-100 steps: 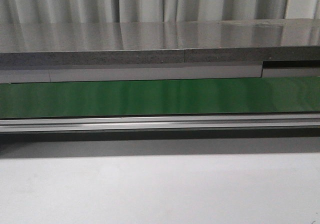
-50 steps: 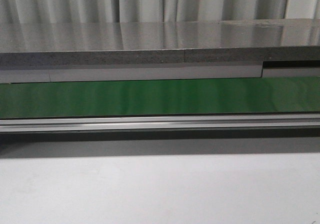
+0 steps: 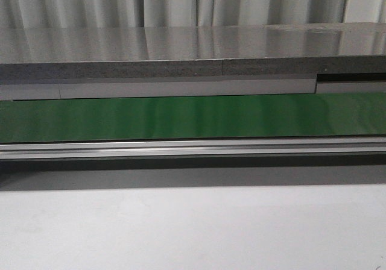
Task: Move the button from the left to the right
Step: 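Lift the button off the belt and lower it into the green tray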
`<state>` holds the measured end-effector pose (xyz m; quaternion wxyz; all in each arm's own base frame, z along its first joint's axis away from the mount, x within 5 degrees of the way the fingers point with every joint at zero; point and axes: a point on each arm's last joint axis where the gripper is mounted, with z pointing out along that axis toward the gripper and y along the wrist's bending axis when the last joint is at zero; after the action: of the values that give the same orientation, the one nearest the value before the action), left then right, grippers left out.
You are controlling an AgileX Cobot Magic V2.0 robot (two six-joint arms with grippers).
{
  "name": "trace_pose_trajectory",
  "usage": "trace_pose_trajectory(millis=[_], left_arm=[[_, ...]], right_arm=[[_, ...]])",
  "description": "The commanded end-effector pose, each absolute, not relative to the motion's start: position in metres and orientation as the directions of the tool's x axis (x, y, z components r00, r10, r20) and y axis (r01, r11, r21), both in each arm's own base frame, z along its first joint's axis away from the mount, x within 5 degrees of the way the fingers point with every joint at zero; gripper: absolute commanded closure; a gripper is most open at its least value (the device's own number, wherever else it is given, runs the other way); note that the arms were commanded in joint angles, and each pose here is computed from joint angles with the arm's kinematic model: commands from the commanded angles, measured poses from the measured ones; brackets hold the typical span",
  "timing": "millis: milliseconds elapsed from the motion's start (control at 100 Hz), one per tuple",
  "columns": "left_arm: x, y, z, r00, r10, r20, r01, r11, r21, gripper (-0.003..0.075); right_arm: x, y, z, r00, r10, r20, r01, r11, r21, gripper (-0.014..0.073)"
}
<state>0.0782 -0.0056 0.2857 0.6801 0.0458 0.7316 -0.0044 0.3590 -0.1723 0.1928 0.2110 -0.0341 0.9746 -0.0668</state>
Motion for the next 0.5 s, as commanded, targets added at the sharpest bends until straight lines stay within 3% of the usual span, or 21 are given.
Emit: trace_pose_trajectory(millis=[0, 190, 380, 490], left_arm=[[0.0783, -0.0059, 0.3018, 0.032, 0.049, -0.998, 0.073, 0.996, 0.052, 0.074], [0.0783, -0.0059, 0.3018, 0.032, 0.049, -0.998, 0.073, 0.996, 0.052, 0.074], [0.0783, -0.0059, 0.3018, 0.032, 0.049, -0.998, 0.073, 0.996, 0.052, 0.074], [0.0783, -0.0059, 0.3018, 0.032, 0.049, -0.998, 0.073, 0.996, 0.052, 0.074]], right_arm=[[0.3617, -0.176, 0.2157, -0.876, -0.105, -0.471, -0.022, 0.984, -0.179, 0.0326], [0.3631, -0.1765, 0.214, -0.873, -0.1, -0.478, -0.016, 0.984, -0.177, 0.0262], [0.3634, -0.1767, 0.2141, -0.871, -0.099, -0.481, -0.014, 0.984, -0.178, 0.0064], [0.3634, -0.1767, 0.2141, -0.871, -0.099, -0.481, -0.014, 0.984, -0.178, 0.0047]])
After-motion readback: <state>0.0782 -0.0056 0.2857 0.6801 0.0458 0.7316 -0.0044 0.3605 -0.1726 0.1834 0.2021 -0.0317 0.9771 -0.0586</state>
